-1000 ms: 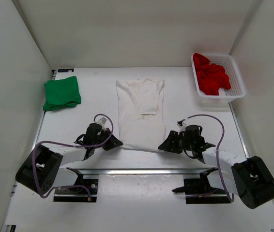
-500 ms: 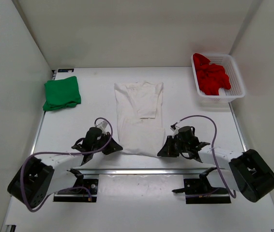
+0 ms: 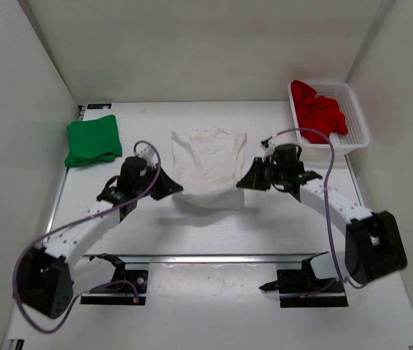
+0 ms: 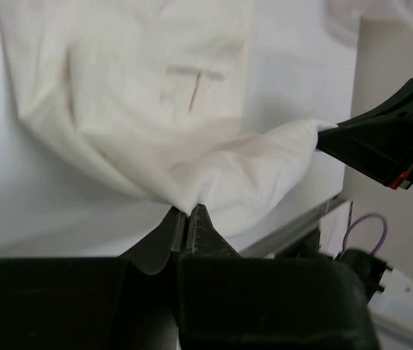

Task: Fold and stack the t-shirts
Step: Fold the long partially folded tshirt into a neat square

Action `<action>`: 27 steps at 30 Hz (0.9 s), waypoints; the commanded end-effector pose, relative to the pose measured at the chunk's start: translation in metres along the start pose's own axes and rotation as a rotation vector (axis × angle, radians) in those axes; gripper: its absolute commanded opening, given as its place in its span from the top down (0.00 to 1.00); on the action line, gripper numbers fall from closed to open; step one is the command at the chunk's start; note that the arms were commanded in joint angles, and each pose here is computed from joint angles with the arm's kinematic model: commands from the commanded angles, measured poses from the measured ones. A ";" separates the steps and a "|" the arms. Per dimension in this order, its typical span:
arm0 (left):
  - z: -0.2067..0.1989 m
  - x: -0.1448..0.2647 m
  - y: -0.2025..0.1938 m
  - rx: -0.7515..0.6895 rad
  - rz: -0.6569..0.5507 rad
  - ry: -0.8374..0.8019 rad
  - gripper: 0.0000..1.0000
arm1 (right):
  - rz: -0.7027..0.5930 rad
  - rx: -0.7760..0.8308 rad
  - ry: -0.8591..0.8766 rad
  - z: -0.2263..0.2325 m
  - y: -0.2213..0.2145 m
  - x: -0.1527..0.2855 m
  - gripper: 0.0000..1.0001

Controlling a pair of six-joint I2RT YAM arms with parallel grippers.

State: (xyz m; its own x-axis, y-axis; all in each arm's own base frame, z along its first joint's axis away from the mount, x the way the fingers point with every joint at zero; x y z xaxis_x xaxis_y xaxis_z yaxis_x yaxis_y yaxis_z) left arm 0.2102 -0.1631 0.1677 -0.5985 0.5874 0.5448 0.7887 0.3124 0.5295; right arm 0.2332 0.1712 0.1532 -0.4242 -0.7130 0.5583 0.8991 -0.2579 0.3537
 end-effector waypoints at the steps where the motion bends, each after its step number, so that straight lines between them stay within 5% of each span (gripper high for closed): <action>1: -0.006 -0.028 0.057 -0.042 -0.102 0.023 1.00 | -0.090 0.094 0.029 0.010 0.068 -0.014 1.00; 9: -0.003 -0.123 0.169 -0.053 -0.190 0.146 1.00 | -0.163 0.074 0.076 0.013 0.219 -0.063 1.00; 17: 0.039 -0.194 0.219 -0.014 -0.247 0.234 1.00 | -0.140 0.029 0.017 -0.031 0.297 -0.131 1.00; 20: 0.045 -0.207 0.237 0.023 -0.273 0.191 0.83 | -0.164 0.028 0.017 -0.041 0.324 -0.146 0.85; 21: 0.043 -0.210 0.243 0.028 -0.285 0.177 0.68 | -0.181 0.027 0.041 -0.039 0.331 -0.150 0.77; 22: 0.041 -0.207 0.251 0.037 -0.296 0.143 0.47 | -0.180 0.003 0.075 -0.038 0.333 -0.150 0.58; 24: 0.042 -0.204 0.257 0.045 -0.296 0.121 0.34 | -0.177 -0.015 0.119 -0.037 0.339 -0.140 0.49; 27: 0.034 -0.167 0.274 0.036 -0.396 0.098 0.27 | -0.202 0.032 0.045 -0.026 0.341 -0.120 0.44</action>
State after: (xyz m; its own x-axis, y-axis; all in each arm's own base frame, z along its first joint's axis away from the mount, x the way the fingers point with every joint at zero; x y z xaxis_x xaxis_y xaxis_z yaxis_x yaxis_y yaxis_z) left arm 0.5306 -0.1660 0.1231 -0.7714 0.3383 0.5390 0.6344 0.4757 0.6094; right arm 0.5996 0.1633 0.1156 -0.5353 -0.6854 0.4935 0.8407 -0.3759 0.3898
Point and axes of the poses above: each gripper's point midway between its finger pads, its own x axis back along the fingers, its own z axis along the line the jaws close on, y = z × x, the point moved 6 cm from there along x, back along the fingers, and after that the axes turned 8 degrees about -x, right-handed, at the moved point
